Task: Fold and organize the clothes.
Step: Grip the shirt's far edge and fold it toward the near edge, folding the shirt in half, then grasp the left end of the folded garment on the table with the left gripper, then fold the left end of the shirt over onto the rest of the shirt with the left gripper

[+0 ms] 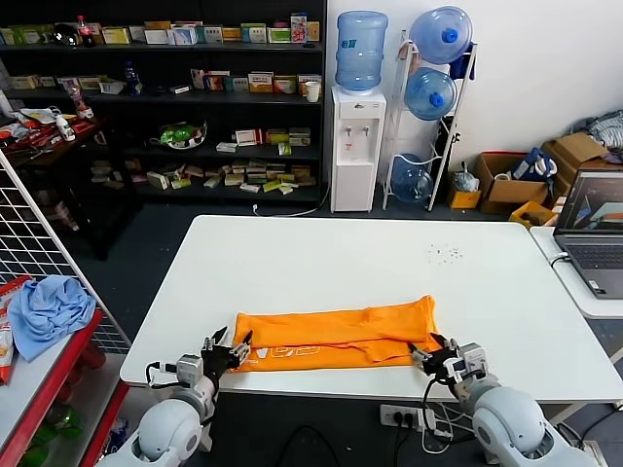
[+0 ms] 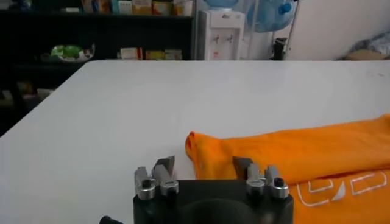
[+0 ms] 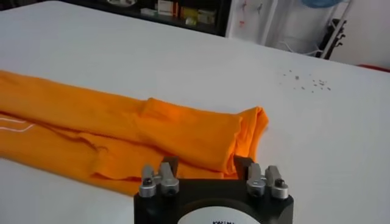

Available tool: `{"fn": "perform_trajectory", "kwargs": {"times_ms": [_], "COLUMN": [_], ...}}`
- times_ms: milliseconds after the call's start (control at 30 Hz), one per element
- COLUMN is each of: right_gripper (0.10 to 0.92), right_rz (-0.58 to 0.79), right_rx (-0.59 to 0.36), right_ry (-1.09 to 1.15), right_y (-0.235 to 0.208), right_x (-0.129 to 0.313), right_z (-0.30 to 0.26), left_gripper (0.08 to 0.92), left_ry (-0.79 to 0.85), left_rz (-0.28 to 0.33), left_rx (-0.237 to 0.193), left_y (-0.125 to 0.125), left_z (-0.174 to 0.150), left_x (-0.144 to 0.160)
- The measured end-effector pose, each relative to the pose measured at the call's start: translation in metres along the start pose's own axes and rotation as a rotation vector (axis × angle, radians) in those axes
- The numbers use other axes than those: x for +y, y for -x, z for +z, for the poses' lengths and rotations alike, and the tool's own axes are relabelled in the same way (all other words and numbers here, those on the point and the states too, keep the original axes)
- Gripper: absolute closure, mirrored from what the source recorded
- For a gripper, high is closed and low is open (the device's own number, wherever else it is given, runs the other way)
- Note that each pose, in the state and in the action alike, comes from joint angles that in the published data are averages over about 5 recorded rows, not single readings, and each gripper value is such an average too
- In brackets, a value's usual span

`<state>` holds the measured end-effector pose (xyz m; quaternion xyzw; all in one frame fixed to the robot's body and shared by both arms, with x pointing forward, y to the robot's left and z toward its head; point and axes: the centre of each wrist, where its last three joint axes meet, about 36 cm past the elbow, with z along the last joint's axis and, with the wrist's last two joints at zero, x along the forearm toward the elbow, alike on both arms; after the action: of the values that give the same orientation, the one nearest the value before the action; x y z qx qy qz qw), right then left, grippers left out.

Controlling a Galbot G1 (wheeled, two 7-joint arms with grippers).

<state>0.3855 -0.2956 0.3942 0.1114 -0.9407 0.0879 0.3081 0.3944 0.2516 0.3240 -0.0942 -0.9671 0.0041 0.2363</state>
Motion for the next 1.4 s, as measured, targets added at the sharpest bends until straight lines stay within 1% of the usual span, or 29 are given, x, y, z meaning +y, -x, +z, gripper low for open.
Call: {"fn": "perform_trajectory", "kwargs": {"times_ms": [67, 167, 367, 567, 700, 767, 900, 1067, 1267, 1400], "right_gripper": [0.246, 0.207, 0.200, 0.200, 0.200, 0.200, 0.200, 0.200, 0.200, 0.200], "right_rz": [-0.002, -0.005, -0.005, -0.003, 0.007, 0.015, 0.032, 0.047, 0.058, 0.069], "right_rx": [-0.004, -0.007, -0.011, -0.018, -0.033, -0.048, -0.090, -0.142, -0.184, -0.201], "right_ry": [0.001, 0.002, 0.007, 0.012, 0.016, 0.018, 0.026, 0.033, 0.036, 0.037], "right_y": [-0.002, -0.005, -0.008, -0.011, -0.012, -0.012, -0.013, -0.014, -0.012, -0.009], "right_x": [0.001, 0.003, 0.006, 0.009, 0.009, 0.009, 0.009, 0.011, 0.014, 0.016], "right_z": [-0.001, -0.002, -0.002, -0.002, -0.003, -0.003, -0.007, -0.010, -0.010, -0.008], "left_gripper": [0.306, 0.387, 0.560, 0.733, 0.844, 0.878, 0.889, 0.889, 0.889, 0.889], "left_ry": [-0.017, -0.035, -0.058, -0.065, -0.059, -0.054, -0.034, 0.018, 0.097, 0.132], "left_rz": [0.005, 0.014, 0.031, 0.044, 0.036, 0.024, -0.022, -0.111, -0.234, -0.293], "left_rx": [0.016, 0.036, 0.061, 0.072, 0.074, 0.077, 0.086, 0.089, 0.065, 0.046], "left_y": [0.001, 0.001, 0.003, 0.004, 0.004, 0.005, 0.005, 0.005, 0.002, -0.004], "left_z": [0.000, 0.001, 0.001, -0.002, -0.006, -0.009, -0.016, -0.031, -0.056, -0.072], "left_x": [0.000, 0.000, -0.002, -0.001, 0.004, 0.009, 0.027, 0.063, 0.115, 0.138]}}
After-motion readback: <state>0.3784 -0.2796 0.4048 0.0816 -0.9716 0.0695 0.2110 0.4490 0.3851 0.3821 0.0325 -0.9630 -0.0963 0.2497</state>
